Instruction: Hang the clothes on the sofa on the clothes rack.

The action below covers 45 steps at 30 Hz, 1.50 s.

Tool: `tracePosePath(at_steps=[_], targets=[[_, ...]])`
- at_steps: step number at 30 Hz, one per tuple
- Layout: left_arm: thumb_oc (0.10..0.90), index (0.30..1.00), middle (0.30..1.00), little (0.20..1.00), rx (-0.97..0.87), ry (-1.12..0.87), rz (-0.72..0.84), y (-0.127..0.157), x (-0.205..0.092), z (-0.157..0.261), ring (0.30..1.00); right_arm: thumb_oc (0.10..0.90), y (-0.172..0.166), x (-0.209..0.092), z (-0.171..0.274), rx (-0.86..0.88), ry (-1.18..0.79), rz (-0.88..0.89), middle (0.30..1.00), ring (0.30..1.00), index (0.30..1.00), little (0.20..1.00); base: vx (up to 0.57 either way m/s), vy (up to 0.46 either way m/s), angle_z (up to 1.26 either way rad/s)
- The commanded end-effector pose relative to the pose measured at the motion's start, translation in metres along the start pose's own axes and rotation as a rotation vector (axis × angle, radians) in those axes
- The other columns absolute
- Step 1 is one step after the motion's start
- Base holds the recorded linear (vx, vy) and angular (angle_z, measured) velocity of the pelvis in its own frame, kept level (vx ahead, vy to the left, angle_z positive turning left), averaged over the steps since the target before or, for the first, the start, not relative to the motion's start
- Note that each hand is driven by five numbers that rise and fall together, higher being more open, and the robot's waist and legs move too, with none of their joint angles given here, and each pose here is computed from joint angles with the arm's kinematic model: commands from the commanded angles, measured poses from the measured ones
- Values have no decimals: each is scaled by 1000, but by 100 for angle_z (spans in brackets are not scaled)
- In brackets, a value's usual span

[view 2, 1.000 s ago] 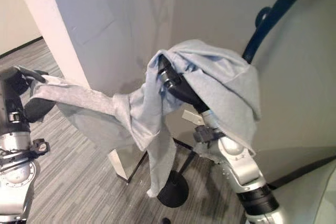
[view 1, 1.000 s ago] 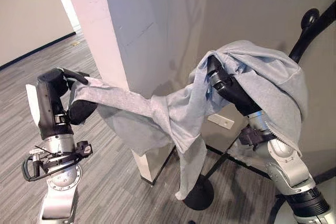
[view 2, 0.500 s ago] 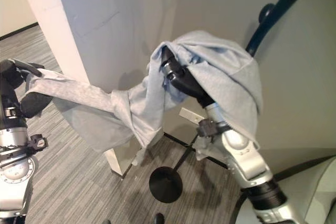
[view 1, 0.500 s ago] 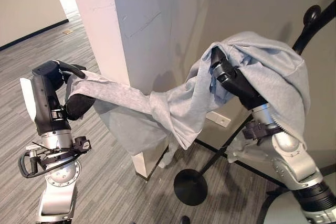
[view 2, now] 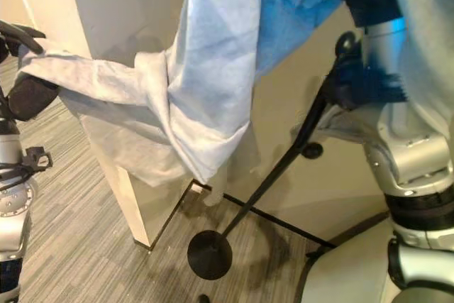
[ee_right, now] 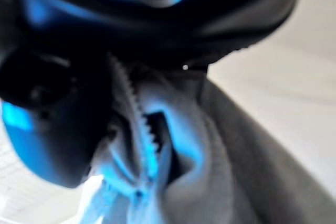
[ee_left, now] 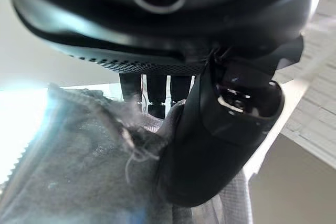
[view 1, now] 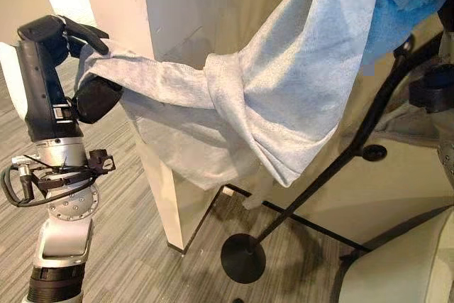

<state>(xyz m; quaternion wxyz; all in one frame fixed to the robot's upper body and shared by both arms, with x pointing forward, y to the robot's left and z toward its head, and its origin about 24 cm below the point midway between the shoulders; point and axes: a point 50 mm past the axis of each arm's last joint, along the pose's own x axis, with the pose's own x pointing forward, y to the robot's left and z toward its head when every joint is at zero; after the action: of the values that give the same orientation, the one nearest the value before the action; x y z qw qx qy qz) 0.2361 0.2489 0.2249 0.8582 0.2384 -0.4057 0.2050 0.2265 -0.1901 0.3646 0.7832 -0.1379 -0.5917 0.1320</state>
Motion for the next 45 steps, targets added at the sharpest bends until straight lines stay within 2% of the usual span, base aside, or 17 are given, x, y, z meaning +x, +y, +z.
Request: tracePosePath(at_steps=[1, 4, 11, 17, 24, 31, 34, 38, 45], targets=[[400, 300, 300, 300, -24, -177, 6, 4, 13, 22, 300, 400, -31, 4, 25, -3, -128, -146, 300, 300, 300, 300, 5, 12, -5], [400, 300, 300, 300, -54, -182, -5, 1, 14, 24, 300, 400, -45, -6, 34, -72, -132, -180, 300, 300, 300, 300, -35, 7, 0], [400, 300, 300, 300, -71, -204, 1, -3, 18, 27, 300, 400, -48, -19, 40, -87, -126, -170, 300, 300, 300, 300, -27, 28, -2], [400, 300, 300, 300, -96, -177, -14, -1, 9, 25, 300, 400, -59, -48, 42, -137, -61, -222, 300, 300, 300, 300, -10, 67, -7], [400, 300, 300, 300, -116, -141, -6, 2, -2, 22, 300, 400, -76, -83, 50, -234, -17, -361, 300, 300, 300, 300, -12, 74, 0], [400, 300, 300, 300, -113, -130, 0, 3, 1, 17, 300, 400, -99, -113, 48, -296, 64, -528, 300, 300, 300, 300, 2, 56, -1], [400, 300, 300, 300, -19, -124, -9, -3, 18, 6, 300, 400, -106, -132, 29, -264, 191, -588, 300, 300, 300, 300, 16, 24, -18], [400, 300, 300, 300, 14, -134, -10, -6, 26, 3, 300, 400, -105, -137, 25, -251, 221, -588, 300, 300, 300, 300, 19, -2, 0], [400, 300, 300, 300, 127, -135, -134, -43, 66, -8, 300, 400, -105, -138, -5, -184, 379, -525, 300, 300, 300, 300, 43, -34, 8]])
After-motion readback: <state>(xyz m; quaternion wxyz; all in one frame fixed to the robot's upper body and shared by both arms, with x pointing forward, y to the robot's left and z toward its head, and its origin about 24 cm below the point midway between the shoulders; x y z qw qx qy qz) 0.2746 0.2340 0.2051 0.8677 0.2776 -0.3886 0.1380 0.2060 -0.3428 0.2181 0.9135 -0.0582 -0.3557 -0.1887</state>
